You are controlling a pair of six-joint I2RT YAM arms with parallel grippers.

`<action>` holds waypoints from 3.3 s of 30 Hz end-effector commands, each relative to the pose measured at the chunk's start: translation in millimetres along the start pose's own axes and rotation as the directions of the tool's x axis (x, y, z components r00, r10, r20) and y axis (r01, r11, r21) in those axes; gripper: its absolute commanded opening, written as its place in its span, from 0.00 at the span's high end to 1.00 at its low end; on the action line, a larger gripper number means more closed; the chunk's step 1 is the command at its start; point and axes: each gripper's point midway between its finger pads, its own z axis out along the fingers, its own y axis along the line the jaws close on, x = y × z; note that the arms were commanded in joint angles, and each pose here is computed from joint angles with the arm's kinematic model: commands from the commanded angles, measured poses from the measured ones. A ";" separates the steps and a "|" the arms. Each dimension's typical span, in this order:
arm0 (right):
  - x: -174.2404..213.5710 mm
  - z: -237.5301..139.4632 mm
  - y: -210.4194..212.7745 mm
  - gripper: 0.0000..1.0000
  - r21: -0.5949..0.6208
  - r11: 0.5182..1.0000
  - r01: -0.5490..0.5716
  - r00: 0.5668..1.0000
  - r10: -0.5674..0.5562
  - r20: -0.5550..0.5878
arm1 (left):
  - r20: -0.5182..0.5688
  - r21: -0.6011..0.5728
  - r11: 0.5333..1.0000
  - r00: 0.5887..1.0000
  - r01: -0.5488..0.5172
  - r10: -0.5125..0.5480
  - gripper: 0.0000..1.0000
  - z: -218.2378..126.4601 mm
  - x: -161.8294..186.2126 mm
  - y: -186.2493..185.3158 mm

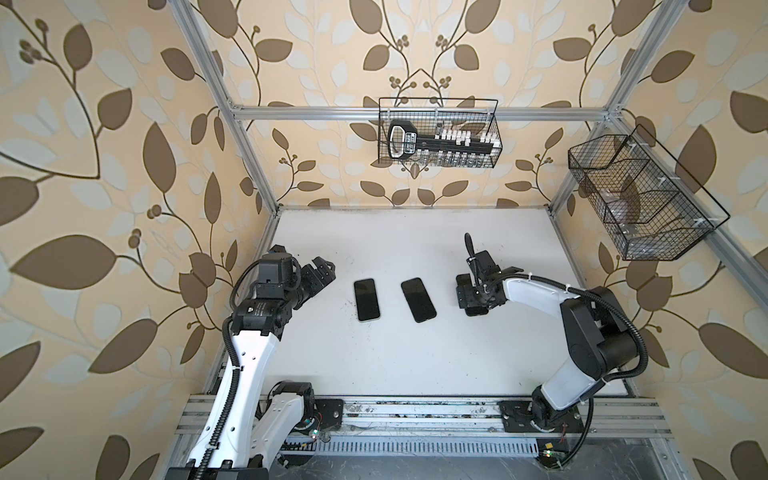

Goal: Take the phone out of the phone case
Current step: 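Lower the right gripper onto the black phone nearest it and close, then lift the phone with the right gripper while the left arm reaches in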

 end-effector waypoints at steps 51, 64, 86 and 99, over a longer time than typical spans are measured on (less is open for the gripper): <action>-10.6 -23.8 14.1 0.37 -0.094 0.996 0.006 0.999 -0.002 0.048 | -0.186 0.316 0.948 0.982 0.045 0.016 0.01 25.4 25.9 -51.9; -16.8 -52.1 50.1 0.38 -0.191 0.978 0.084 0.994 -0.070 0.080 | -0.326 0.469 0.883 0.928 -0.005 0.179 0.03 77.4 93.4 -107.2; -28.6 -128.6 139.1 0.39 -0.448 0.873 0.192 0.974 -0.112 0.198 | -0.394 0.530 0.848 0.883 -0.010 0.257 0.26 132.1 165.6 -170.6; -29.0 -136.7 159.8 0.39 -0.490 0.847 0.207 0.971 -0.116 0.209 | -0.398 0.547 0.837 0.886 0.021 0.238 0.58 142.7 175.0 -179.1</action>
